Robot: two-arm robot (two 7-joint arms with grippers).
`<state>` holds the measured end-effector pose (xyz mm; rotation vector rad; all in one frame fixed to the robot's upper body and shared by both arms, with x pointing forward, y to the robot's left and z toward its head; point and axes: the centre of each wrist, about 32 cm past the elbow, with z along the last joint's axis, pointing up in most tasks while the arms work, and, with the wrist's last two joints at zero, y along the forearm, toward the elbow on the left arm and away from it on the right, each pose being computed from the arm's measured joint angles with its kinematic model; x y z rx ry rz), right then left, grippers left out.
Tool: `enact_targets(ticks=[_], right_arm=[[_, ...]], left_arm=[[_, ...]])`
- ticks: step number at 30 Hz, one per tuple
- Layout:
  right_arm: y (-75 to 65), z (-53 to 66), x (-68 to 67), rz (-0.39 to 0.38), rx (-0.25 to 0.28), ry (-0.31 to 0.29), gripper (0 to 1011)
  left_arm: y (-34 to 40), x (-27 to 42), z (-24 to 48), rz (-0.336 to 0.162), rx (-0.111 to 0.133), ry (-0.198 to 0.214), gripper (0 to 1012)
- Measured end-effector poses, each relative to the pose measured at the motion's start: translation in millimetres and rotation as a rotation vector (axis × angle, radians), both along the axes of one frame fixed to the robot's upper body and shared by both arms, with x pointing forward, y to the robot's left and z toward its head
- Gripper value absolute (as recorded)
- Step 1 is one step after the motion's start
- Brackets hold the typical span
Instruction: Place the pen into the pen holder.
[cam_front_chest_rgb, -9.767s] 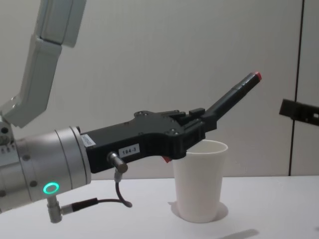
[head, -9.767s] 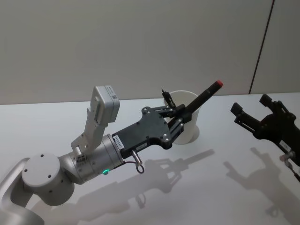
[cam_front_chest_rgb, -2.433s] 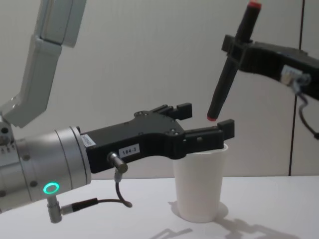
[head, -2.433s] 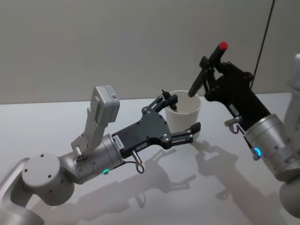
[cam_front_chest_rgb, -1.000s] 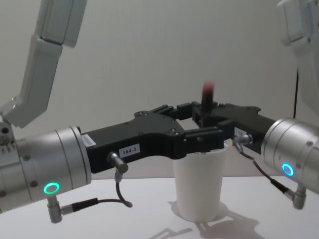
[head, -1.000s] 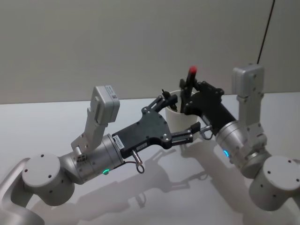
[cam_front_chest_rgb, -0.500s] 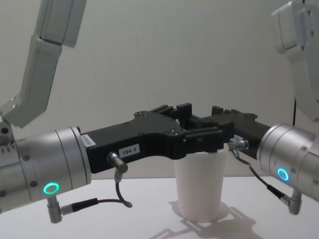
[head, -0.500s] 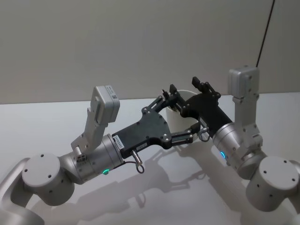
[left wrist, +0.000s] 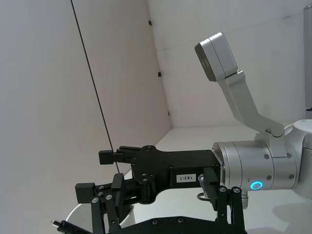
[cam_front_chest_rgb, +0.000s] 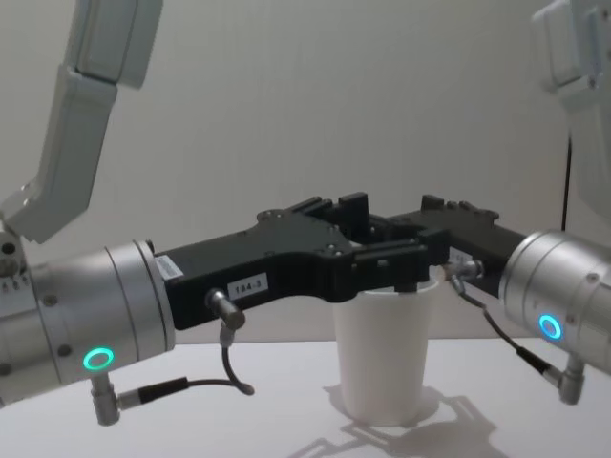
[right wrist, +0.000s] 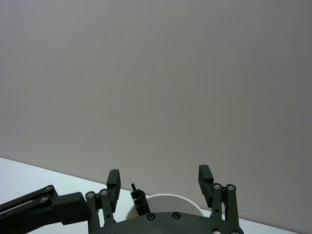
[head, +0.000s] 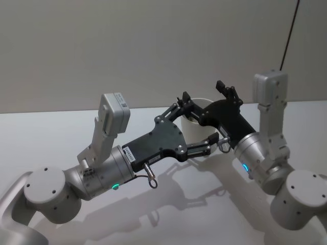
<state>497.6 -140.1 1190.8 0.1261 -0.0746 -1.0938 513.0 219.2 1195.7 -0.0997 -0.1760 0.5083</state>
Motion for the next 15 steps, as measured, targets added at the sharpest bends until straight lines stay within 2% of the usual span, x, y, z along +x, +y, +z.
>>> enact_targets(ticks=[6, 7, 15], right_arm=[[-5.2, 4.2, -2.2, -0.001, 0.019, -0.015, 1001], [-7.0, 9.2, -2.7, -0.003, 0.035, -0.036, 1001], [-16.0, 13.8, -6.9, -0.019, 0.050, -0.043, 1001]], left_arm=[[-0.5, -0.1, 1.4, -0.003, -0.003, -0.006, 998], [0.4, 0.1, -0.1, 0.001, 0.004, 0.001, 998], [0.1, 0.0, -0.5, 0.002, 0.005, 0.003, 998]])
